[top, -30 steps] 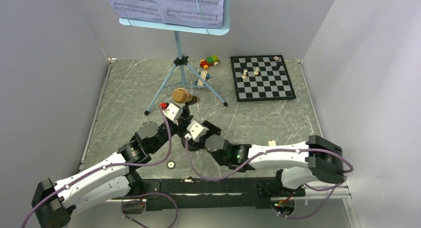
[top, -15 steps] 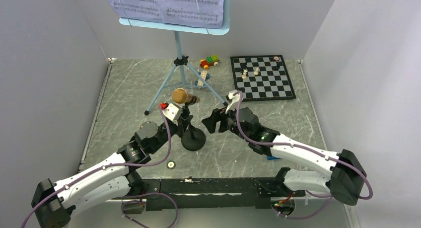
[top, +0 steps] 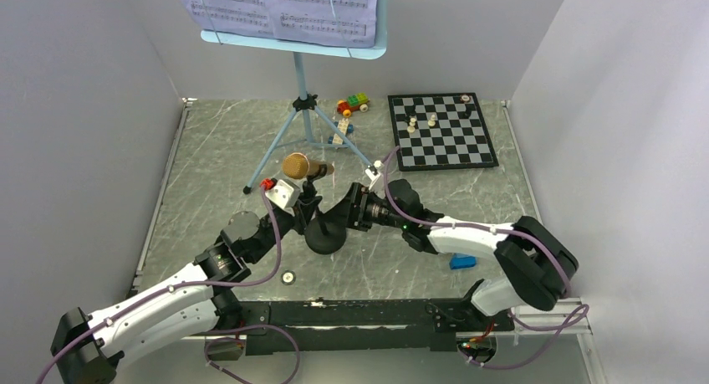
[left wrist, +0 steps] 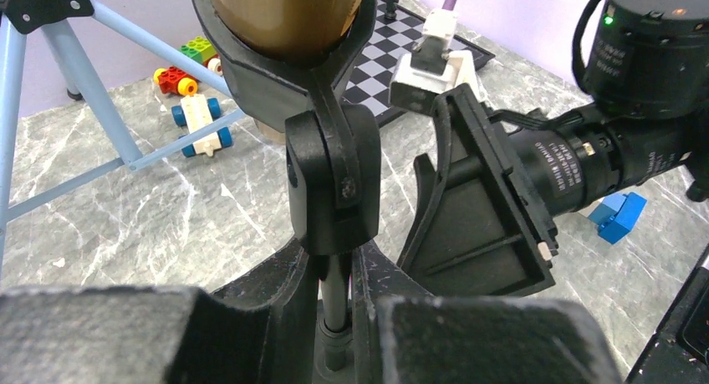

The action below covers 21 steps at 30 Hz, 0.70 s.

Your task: Pack up the instrument practice props

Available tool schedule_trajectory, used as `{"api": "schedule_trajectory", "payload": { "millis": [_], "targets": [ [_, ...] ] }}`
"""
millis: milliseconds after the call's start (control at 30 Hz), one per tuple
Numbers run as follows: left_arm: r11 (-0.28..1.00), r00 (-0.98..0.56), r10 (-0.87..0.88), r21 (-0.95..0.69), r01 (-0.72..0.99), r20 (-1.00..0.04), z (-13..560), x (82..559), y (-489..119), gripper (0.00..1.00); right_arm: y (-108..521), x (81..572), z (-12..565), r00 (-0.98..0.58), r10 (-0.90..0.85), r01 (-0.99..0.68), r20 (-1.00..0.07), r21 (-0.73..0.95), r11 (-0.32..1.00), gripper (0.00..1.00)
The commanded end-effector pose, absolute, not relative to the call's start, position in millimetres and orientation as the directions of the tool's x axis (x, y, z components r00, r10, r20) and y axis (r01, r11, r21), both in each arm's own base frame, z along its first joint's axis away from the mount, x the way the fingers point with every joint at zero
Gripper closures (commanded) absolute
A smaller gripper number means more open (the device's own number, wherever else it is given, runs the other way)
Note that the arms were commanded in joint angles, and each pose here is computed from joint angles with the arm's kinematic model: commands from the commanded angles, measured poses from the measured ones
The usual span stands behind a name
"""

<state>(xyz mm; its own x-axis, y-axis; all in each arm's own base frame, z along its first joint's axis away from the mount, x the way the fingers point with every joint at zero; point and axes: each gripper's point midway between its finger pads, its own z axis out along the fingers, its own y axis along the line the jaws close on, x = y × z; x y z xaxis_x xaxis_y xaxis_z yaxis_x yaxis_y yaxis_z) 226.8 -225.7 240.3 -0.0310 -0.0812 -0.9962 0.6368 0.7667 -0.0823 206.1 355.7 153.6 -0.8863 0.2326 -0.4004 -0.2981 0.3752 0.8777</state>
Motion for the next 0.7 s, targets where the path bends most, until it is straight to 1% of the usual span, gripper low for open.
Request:
{"api": "schedule_trajectory", "payload": {
  "millis": [0,67,200,333,467,533,633,667],
  "targets": [
    [0.747,-0.076,-0.073,-0.105,0.656,-0.994,227.0,220.2,-230.1,1.00,372.5,200.4,186.2,-0.922,0.245,-0.260,-0.300,0.949,0.180,0.25],
    [0.747,-0.077,-0.067,-0.101,0.658,-0.995,225.9,220.1,-230.1,1.00,374.6,202.7,183.6,-0.928,0.253,-0.235,-0.272,0.958,0.167,0.30],
    [0.746,-0.074,-0.062,-0.096,0.659,-0.995,225.6,219.5,-229.7,1.00,377.1,205.2,182.2,-0.938,0.261,-0.202,-0.229,0.971,0.125,0.49],
    [0.746,-0.074,-0.058,-0.093,0.659,-0.996,225.0,218.9,-229.4,1.00,376.3,208.0,183.0,-0.935,0.275,-0.201,-0.225,0.973,0.114,0.66],
    [0.745,-0.081,-0.055,-0.094,0.660,-0.995,222.6,218.9,-230.3,1.00,375.5,209.7,183.2,-0.928,0.276,-0.223,-0.251,0.966,0.127,0.75],
    [0.744,-0.085,-0.053,-0.096,0.661,-0.995,221.4,218.9,-231.1,1.00,375.6,211.2,182.1,-0.921,0.270,-0.248,-0.282,0.956,0.153,0.81],
    [0.742,-0.097,-0.043,-0.096,0.663,-0.994,218.7,218.9,-232.4,1.00,374.2,215.9,179.1,-0.900,0.255,-0.302,-0.355,0.927,0.224,0.97],
    [0.742,-0.099,-0.040,-0.096,0.663,-0.994,218.9,219.0,-232.8,1.00,373.4,216.6,179.1,-0.895,0.251,-0.312,-0.370,0.919,0.240,1.00]
  ]
}}
